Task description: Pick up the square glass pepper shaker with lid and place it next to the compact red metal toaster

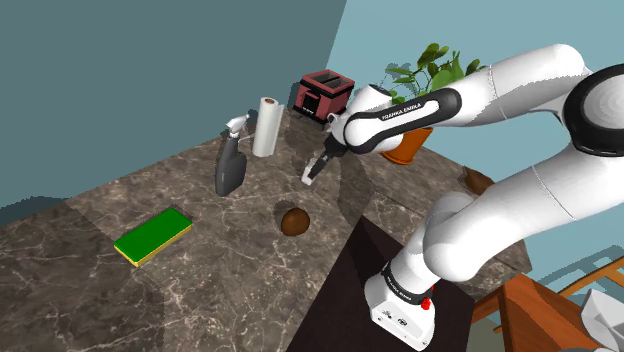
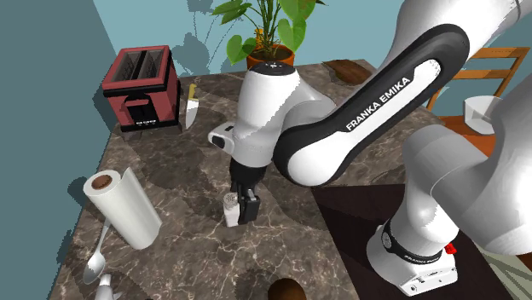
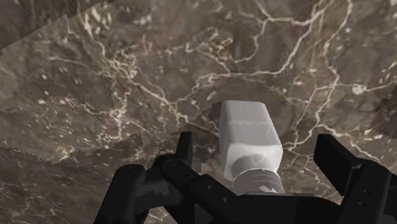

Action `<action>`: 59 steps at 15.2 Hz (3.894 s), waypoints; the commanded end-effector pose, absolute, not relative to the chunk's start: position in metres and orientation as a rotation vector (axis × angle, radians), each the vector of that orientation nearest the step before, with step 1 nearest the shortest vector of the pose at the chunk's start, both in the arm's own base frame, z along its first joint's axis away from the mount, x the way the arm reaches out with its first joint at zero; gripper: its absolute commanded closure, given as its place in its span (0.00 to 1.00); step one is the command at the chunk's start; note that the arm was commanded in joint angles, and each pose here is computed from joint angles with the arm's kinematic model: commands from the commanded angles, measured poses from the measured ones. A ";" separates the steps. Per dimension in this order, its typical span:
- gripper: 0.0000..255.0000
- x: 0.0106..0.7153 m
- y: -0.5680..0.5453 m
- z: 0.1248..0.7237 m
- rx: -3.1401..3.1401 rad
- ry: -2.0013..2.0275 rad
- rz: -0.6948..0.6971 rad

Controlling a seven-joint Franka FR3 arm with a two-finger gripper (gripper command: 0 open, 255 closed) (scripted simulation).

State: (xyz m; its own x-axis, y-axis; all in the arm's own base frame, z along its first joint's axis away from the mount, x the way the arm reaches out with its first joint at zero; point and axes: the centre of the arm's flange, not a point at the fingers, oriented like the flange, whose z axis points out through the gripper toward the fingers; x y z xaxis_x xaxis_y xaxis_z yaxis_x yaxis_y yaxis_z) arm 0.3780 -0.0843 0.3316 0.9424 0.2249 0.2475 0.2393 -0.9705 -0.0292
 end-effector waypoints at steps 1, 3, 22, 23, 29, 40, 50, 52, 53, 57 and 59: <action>0.00 0.379 -0.083 0.322 -3.038 -0.363 -0.378; 0.00 0.379 -0.083 0.322 -3.039 -0.363 -0.378; 1.00 0.379 -0.083 0.338 -3.038 -0.363 -0.378; 1.00 0.379 -0.083 0.343 -3.038 -0.363 -0.378; 1.00 0.379 -0.083 0.375 -3.038 -0.363 -0.378; 1.00 0.379 -0.083 0.433 -3.038 -0.363 -0.378; 1.00 0.379 -0.083 0.486 -3.038 -0.363 -0.378; 1.00 0.379 -0.083 0.497 -3.038 -0.363 -0.378; 1.00 0.379 -0.083 0.502 -3.038 -0.363 -0.378; 1.00 0.379 -0.083 0.523 -3.038 -0.363 -0.378; 1.00 0.379 -0.083 0.533 -3.038 -0.363 -0.378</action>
State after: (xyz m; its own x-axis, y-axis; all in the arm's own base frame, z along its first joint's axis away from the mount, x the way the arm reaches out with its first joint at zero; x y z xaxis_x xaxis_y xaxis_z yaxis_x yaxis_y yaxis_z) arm 0.3806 -0.0835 0.5284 0.9422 0.2246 0.2486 0.2389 -0.9706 -0.0285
